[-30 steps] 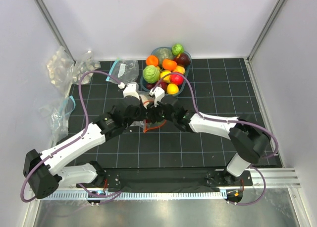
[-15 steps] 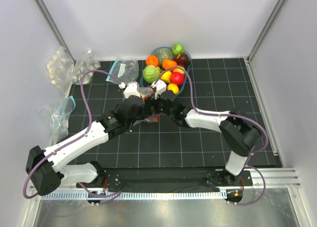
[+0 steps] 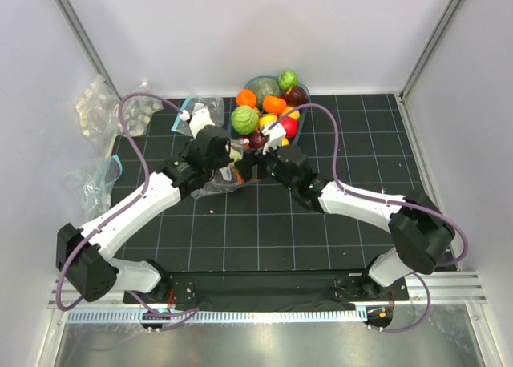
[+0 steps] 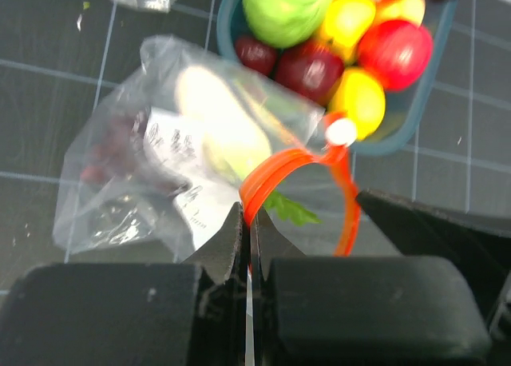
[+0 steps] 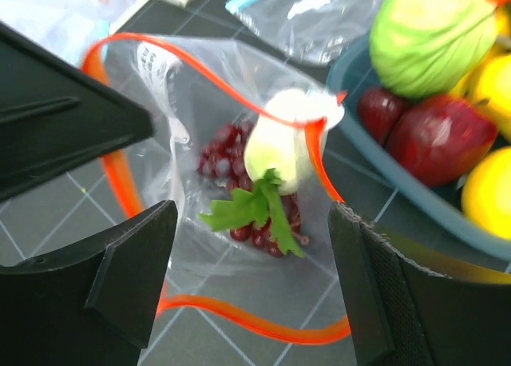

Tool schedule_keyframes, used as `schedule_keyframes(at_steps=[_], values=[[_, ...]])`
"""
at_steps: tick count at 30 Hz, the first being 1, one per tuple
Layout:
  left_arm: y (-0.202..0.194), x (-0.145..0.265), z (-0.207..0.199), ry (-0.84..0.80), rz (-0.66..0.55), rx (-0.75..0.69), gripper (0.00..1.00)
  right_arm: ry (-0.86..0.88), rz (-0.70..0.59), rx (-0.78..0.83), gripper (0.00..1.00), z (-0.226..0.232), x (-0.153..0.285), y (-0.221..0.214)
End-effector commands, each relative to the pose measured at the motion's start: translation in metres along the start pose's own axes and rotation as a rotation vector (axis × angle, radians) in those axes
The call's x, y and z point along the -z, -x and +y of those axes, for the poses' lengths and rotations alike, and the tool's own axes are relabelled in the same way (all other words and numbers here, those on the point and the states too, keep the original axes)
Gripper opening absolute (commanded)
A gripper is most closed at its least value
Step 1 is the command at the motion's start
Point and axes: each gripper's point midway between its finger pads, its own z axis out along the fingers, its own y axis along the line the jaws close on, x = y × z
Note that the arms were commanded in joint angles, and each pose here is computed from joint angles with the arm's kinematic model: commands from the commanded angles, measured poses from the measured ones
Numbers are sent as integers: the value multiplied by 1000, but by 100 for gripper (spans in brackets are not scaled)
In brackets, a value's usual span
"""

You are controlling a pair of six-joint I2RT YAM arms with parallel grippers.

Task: Place the food in the zip-top bag and seal the zipper
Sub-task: Place the fake vegetable in the zipper food storage bag, then pick up the fake fruit from the bin.

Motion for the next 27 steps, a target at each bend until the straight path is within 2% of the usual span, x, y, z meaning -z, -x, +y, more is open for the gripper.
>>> schedule_keyframes(at_steps=[1, 3, 6, 8, 9, 10, 12, 15, 21, 26, 27], values=[[36, -1, -8, 50, -89, 58, 0, -19, -134, 16, 83, 8, 8, 70], [57, 4, -6, 90, -120, 72, 0, -41, -164, 5, 83, -2, 12, 88], [86, 8, 5, 170, -169, 92, 0, -10, -240, -128, 82, -24, 6, 125], [101, 14, 11, 211, -205, 96, 0, 33, -284, -205, 86, -26, 1, 151], [110, 19, 9, 209, -224, 102, 0, 1, -280, -218, 87, -40, -7, 153], [115, 22, 8, 208, -237, 101, 0, -8, -313, -220, 89, -43, -10, 174], [131, 31, 11, 227, -276, 84, 0, -41, -288, -219, 92, -54, -24, 171], [143, 43, 23, 296, -301, 24, 0, -43, -314, -194, 95, -54, -38, 195], [139, 48, 48, 386, -332, -29, 1, -115, -143, -169, 98, -83, -95, 146], [90, 11, 51, 327, -214, -77, 2, -211, -68, -157, 100, -112, -131, 101], [86, 3, 47, 302, -203, -73, 2, -217, -22, -154, 100, -119, -144, 77]])
